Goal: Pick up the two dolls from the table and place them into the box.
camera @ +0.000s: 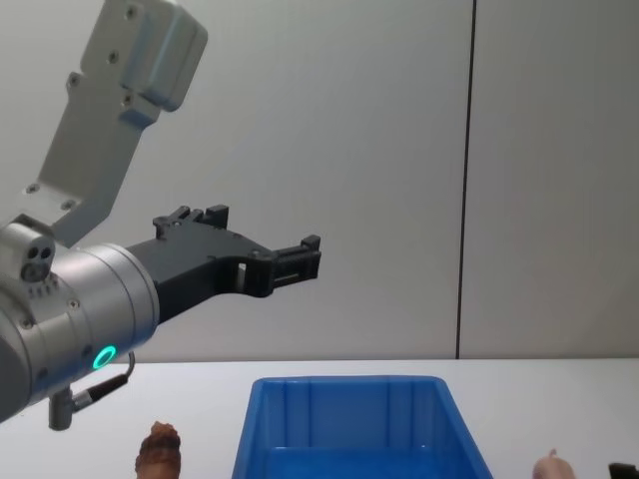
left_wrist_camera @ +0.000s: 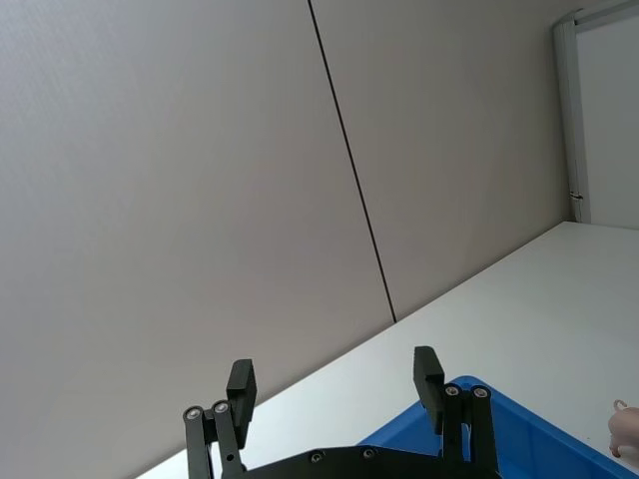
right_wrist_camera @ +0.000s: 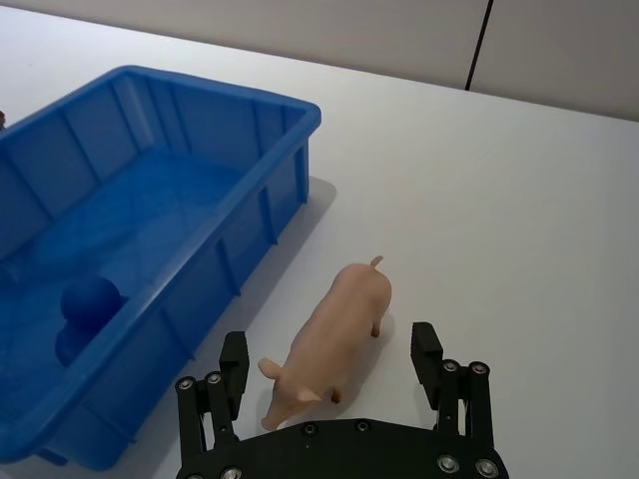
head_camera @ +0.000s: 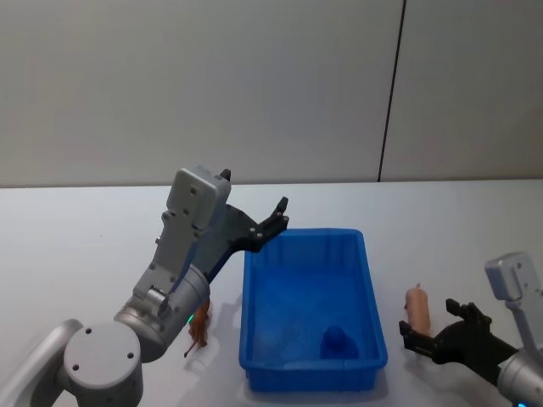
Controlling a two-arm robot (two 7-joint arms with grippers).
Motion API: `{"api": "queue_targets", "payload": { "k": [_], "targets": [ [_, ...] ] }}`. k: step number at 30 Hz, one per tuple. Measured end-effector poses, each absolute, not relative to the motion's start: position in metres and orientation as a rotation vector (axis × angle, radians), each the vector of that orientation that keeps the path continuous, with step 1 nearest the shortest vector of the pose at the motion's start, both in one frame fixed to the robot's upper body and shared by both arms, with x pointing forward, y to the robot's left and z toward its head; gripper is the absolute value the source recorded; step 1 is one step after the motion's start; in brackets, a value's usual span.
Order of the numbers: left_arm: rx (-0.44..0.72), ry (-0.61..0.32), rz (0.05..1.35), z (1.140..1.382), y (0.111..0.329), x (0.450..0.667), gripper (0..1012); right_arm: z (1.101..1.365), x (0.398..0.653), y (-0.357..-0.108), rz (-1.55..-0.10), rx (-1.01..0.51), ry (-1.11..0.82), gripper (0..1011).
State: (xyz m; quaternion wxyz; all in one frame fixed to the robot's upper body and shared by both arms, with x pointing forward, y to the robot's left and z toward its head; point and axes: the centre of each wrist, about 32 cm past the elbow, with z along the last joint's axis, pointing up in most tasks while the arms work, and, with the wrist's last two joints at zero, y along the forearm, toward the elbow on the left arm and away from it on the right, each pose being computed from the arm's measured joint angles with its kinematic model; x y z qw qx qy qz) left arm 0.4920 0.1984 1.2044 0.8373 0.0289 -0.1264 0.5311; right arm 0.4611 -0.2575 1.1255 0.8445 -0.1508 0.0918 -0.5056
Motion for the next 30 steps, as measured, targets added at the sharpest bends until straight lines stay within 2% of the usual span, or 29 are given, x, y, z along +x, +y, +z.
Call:
{"api": "queue_targets", "payload": {
  "k": [5, 8, 12, 13, 17, 19, 20, 21, 25, 30],
  "targets": [
    [0.061, -0.268, 1.124, 1.204, 0.198, 0.492, 1001, 1.122, 0.464, -0.256, -1.066, -0.332, 0.203, 1001],
    [0.061, -0.268, 1.124, 1.204, 0.198, 0.492, 1001, 1.120, 0.467, -0.254, -1.064, -0.339, 0.210, 945],
    [0.061, -0.268, 1.124, 1.204, 0.198, 0.492, 1001, 1.118, 0.470, -0.253, -1.063, -0.347, 0.220, 834],
    [0.061, -0.268, 1.124, 1.204, 0.198, 0.492, 1001, 1.118, 0.470, -0.253, -1.063, -0.347, 0.220, 834],
    [0.061, -0.268, 1.124, 1.204, 0.198, 0.492, 1001, 1.117, 0.473, -0.251, -1.064, -0.353, 0.228, 688],
    [0.061, -0.268, 1.124, 1.204, 0.198, 0.492, 1001, 1.117, 0.473, -0.251, -1.065, -0.354, 0.230, 646],
    [0.061, -0.268, 1.124, 1.204, 0.198, 0.492, 1001, 1.116, 0.474, -0.251, -1.065, -0.355, 0.232, 590],
    [0.061, -0.268, 1.124, 1.204, 0.198, 0.492, 1001, 1.116, 0.474, -0.251, -1.066, -0.356, 0.233, 590],
    [0.061, -0.268, 1.124, 1.204, 0.198, 0.492, 1001, 1.116, 0.476, -0.251, -1.068, -0.356, 0.236, 425],
    [0.061, -0.268, 1.124, 1.204, 0.198, 0.492, 1001, 1.117, 0.477, -0.251, -1.072, -0.352, 0.232, 362]
  ]
}}
